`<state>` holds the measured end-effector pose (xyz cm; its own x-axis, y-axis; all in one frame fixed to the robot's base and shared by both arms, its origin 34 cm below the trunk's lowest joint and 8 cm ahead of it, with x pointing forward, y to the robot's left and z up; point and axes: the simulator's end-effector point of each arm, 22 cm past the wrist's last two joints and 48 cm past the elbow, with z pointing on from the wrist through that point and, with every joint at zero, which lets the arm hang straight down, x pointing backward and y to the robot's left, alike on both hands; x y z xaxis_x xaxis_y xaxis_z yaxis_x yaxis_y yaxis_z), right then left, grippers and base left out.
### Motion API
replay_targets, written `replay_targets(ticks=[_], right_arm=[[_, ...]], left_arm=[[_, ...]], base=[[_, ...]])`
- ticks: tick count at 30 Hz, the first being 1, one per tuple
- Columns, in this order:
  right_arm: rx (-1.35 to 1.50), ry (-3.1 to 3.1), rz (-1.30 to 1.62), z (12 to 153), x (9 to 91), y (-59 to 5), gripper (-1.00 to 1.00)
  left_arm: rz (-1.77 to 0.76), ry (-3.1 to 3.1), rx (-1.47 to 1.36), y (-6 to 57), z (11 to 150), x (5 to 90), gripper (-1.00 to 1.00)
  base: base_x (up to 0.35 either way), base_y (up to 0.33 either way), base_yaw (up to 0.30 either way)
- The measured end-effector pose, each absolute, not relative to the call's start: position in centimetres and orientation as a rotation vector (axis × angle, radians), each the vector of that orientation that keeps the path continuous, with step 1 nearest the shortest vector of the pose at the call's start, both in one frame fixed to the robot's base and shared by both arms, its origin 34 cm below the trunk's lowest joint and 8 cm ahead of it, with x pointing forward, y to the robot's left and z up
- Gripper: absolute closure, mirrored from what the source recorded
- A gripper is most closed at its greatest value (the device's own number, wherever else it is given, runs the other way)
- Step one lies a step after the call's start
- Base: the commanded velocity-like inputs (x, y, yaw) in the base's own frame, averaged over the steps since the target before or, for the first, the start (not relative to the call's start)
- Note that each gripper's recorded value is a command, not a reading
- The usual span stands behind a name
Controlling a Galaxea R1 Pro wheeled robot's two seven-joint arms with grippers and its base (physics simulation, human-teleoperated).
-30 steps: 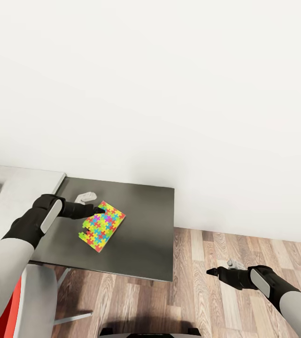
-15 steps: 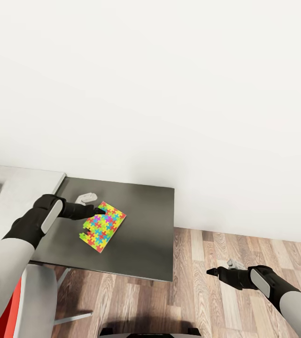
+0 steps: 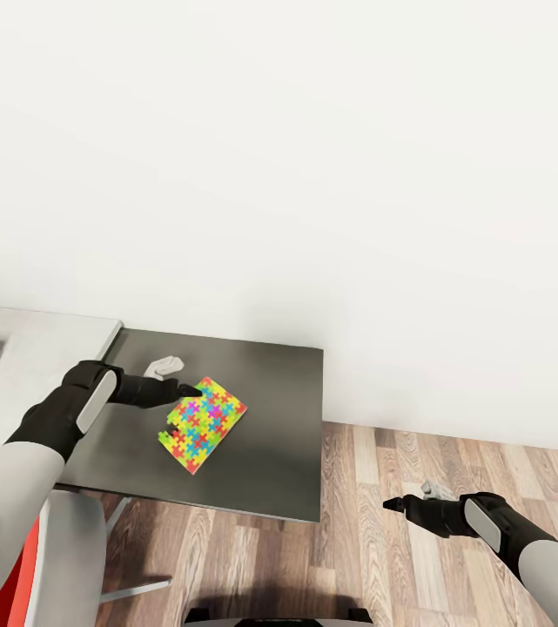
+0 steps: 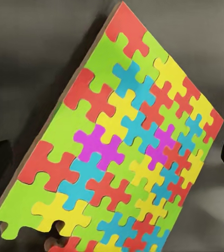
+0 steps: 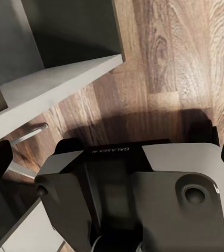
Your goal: Put all the toys in the child's room - the three board games (two on the bed and one on the table), the two jigsaw puzzles on the table, and the tennis ball on the table - inside the toy box on the table in the child's room.
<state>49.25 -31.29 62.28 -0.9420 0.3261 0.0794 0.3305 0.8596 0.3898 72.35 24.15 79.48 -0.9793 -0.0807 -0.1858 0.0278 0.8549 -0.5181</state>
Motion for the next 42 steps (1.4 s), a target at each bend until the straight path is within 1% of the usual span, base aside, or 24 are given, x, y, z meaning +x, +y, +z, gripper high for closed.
replay_targets(ticks=[12, 19, 26, 42], right_arm=[[-0.533, -3.019, -0.636, 62.3, 49.3, -31.3, -1.0], [-0.533, -3.019, -0.636, 62.3, 49.3, -31.3, -1.0], [-0.533, -3.019, -0.637, 62.3, 49.3, -31.2, -1.0], [-0.533, -3.019, -0.636, 62.3, 49.3, -31.3, -1.0]], left_arm=[[-0.814, 2.824, -0.033, 23.8, 79.7, 72.4, -1.0], [-0.753, 2.845, -0.012, 24.7, 79.2, 72.2, -1.0], [-0.632, 2.884, 0.056, 26.2, 78.3, 71.8, -1.0], [-0.613, 2.892, 0.073, 26.1, 78.0, 71.7, -1.0]], base=[[0.0, 0.0, 0.0], [0.0, 0.0, 0.0], [0.0, 0.0, 0.0], [-0.001, 0.0, 0.0]])
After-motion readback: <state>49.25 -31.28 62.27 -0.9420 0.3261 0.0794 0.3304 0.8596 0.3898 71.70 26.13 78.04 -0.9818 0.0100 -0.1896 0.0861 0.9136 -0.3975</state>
